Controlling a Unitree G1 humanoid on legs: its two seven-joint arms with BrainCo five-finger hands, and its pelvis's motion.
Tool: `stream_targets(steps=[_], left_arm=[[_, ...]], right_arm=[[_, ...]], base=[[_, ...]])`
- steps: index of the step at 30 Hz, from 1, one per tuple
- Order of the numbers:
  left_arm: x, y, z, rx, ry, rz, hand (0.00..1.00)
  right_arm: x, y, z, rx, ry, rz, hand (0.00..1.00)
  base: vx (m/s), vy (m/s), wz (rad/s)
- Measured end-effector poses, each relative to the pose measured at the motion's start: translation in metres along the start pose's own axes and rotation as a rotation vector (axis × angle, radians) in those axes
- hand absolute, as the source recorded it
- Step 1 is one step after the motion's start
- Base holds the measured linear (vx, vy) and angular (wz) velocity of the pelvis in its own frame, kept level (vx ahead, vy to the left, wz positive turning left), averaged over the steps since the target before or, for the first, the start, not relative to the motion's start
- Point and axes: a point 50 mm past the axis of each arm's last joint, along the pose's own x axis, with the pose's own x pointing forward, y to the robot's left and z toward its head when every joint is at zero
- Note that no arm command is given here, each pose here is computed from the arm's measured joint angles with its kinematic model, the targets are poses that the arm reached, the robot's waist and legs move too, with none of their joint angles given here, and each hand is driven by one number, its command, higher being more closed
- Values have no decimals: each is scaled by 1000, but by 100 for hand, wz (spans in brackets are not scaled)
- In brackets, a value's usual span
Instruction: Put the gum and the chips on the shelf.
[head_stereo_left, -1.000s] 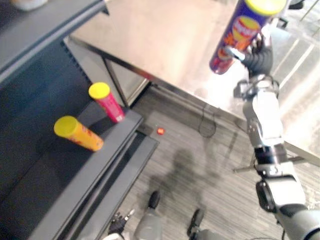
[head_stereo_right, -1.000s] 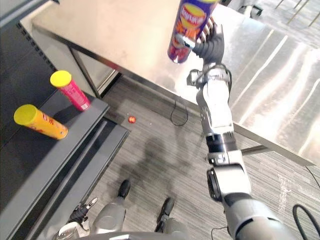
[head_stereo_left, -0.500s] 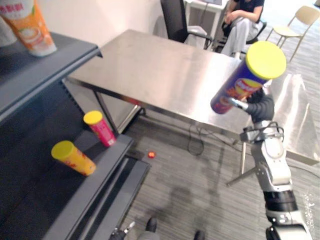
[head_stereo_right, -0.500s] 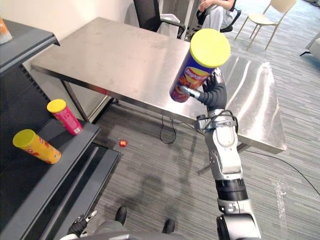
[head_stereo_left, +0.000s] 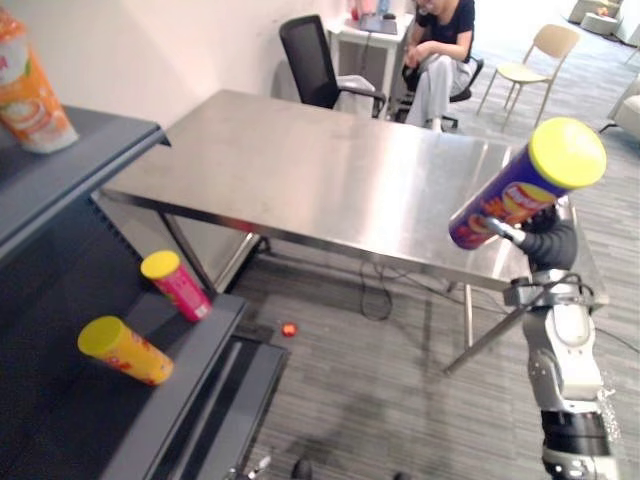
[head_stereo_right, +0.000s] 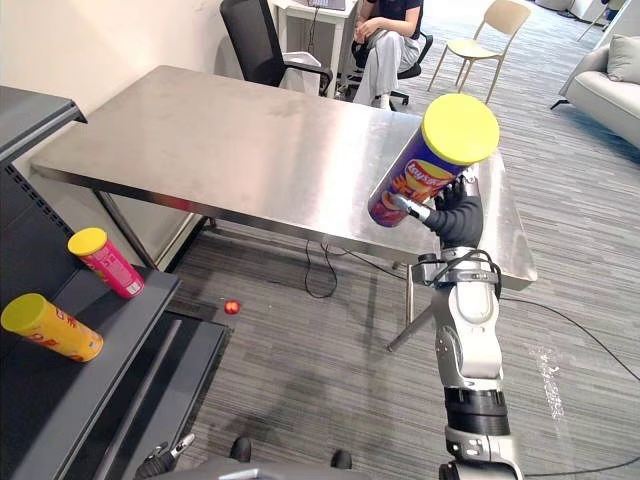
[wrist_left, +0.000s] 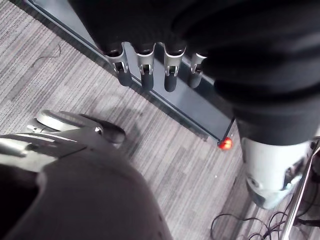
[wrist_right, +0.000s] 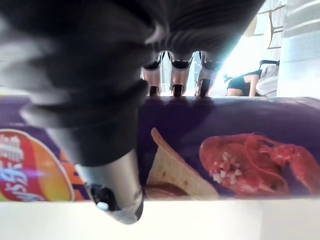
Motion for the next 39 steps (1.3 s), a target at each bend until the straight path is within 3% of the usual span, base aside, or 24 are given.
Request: stream_targets(steps=[8, 17, 26, 39], left_arm=[[0, -2, -2, -19, 15, -4, 0], [0, -8, -1, -94, 4, -9, 0], [-3, -21, -11, -196, 34, -6, 0], [-4, -10, -16, -137, 52, 35, 0]], right_arm=[[-30, -3, -22, 48, 108, -71, 100], [-14, 16, -16, 92, 64, 0, 100], [-16, -33, -4, 24, 13, -244, 100], [-46, -40, -21, 37, 89, -416, 100]], base=[[-24, 7, 6], [-154, -121, 80], [-100, 11, 158], [-84, 173, 55]])
